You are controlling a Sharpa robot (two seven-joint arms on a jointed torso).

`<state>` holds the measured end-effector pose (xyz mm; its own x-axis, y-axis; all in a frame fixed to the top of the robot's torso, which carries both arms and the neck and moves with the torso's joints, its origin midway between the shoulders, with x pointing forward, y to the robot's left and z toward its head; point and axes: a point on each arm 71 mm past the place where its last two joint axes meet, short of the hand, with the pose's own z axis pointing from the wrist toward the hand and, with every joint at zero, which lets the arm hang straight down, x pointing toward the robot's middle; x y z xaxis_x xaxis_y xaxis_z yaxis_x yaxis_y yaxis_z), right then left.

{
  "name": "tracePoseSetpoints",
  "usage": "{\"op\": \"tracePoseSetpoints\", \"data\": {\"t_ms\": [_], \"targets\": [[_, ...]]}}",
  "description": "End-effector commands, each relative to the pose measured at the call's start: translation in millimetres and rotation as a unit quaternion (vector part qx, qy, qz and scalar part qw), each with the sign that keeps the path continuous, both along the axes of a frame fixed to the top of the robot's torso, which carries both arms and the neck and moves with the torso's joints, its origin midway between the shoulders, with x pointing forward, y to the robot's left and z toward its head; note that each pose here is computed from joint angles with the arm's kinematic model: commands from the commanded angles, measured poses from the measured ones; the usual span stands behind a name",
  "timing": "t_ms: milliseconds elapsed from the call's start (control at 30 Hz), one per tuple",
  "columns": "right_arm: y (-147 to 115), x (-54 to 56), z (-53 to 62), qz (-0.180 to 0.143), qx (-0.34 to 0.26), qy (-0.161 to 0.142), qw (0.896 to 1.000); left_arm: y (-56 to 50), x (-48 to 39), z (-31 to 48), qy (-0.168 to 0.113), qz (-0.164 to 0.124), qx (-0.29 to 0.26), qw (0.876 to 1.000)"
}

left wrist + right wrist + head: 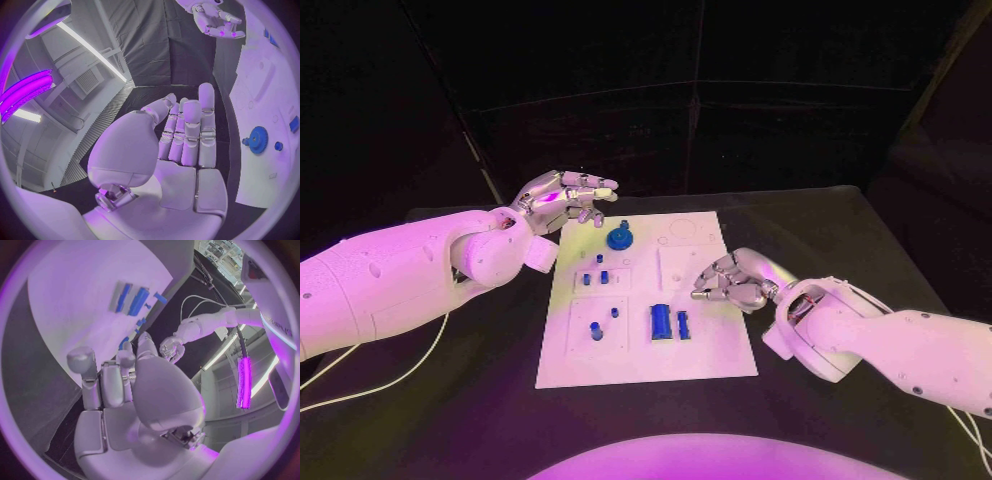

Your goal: Assemble the parts on the task board

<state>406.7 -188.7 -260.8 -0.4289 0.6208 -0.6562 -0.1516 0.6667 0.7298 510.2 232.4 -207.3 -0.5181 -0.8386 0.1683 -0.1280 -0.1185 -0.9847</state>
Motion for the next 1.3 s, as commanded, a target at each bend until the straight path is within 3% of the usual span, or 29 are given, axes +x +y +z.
{"op": "tracePoseSetpoints", "data": {"t_ms": [33, 300, 533, 733, 867, 1000, 1033, 1300], "targets": [[-10, 16.7, 11.6, -0.022, 0.124, 0.021, 0.992, -1.3, 2.3, 0.7, 0.006, 0.005, -0.019, 1.0], [-44, 71.5, 24.2, -0.091, 0.223, 0.032, 0.97, 4.3, 11.2, -8.5, 0.004, 0.044, -0.023, 0.999], [-45, 110.1, 24.7, -0.096, 0.28, 0.03, 0.955, 12.5, 27.7, -18.9, -0.005, 0.11, -0.019, 0.994], [-36, 132.6, 23.4, -0.092, 0.307, 0.027, 0.947, 16.7, 34.3, -32.5, -0.011, 0.155, -0.012, 0.988], [-33, 142.8, 21.0, -0.092, 0.314, 0.025, 0.945, 17.1, 35.9, -40.7, -0.02, 0.182, -0.004, 0.983], [-31, 148.1, 19.6, -0.092, 0.316, 0.024, 0.944, 16.9, 36.7, -44.2, -0.026, 0.197, 0.001, 0.98], [-34, 146.6, 16.6, -0.113, 0.285, 0.022, 0.952, 11.2, 34.4, -47.9, 0.0, 0.156, 0.003, 0.988], [-29, 136.7, 17.9, -0.126, 0.301, 0.014, 0.945, 4.6, 26.7, -47.6, -0.002, 0.168, 0.011, 0.986]]}}
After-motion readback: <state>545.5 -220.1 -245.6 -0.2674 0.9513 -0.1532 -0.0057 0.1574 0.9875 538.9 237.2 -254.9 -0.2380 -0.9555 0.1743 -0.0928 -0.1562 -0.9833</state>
